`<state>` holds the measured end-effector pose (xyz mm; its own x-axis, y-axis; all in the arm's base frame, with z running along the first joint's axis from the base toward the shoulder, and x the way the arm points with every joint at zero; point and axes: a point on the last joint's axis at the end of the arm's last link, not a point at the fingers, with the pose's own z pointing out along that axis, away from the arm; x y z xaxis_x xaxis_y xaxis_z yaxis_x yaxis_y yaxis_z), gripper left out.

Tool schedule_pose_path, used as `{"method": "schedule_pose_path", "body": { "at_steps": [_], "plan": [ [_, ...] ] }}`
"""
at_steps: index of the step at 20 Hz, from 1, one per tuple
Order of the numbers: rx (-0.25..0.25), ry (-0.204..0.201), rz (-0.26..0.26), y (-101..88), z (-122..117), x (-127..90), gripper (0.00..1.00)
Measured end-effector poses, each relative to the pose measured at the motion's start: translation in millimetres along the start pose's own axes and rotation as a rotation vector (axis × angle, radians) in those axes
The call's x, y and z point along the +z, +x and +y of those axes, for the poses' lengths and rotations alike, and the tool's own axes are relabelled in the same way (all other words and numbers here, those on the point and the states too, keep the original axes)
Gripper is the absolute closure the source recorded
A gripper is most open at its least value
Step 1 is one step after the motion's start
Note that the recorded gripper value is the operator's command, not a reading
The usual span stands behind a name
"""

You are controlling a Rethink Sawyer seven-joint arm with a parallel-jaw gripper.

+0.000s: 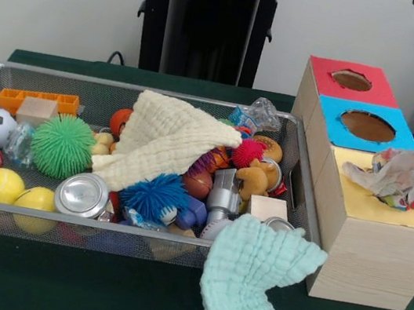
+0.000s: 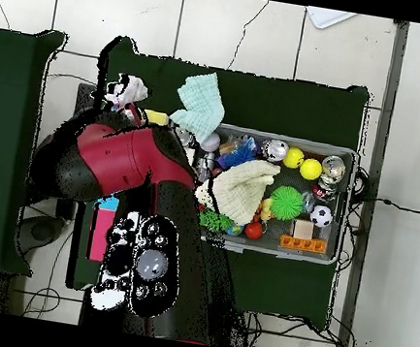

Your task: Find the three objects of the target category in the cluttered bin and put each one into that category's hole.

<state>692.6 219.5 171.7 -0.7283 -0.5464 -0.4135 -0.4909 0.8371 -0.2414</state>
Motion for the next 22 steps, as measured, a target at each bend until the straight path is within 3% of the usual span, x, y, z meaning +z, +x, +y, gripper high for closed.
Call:
{"method": "schedule_pose_path", "body": {
  "at_steps": [8,17,22],
  "plan": [
    [0.033,-0.017,0.035,7.8,12,12,1.0],
    [0.1,-0.012,0.042,9.6,-9,9,1.0],
    [0.163,-0.017,0.067,16.3,-25,9,1.0]
  ]
}}
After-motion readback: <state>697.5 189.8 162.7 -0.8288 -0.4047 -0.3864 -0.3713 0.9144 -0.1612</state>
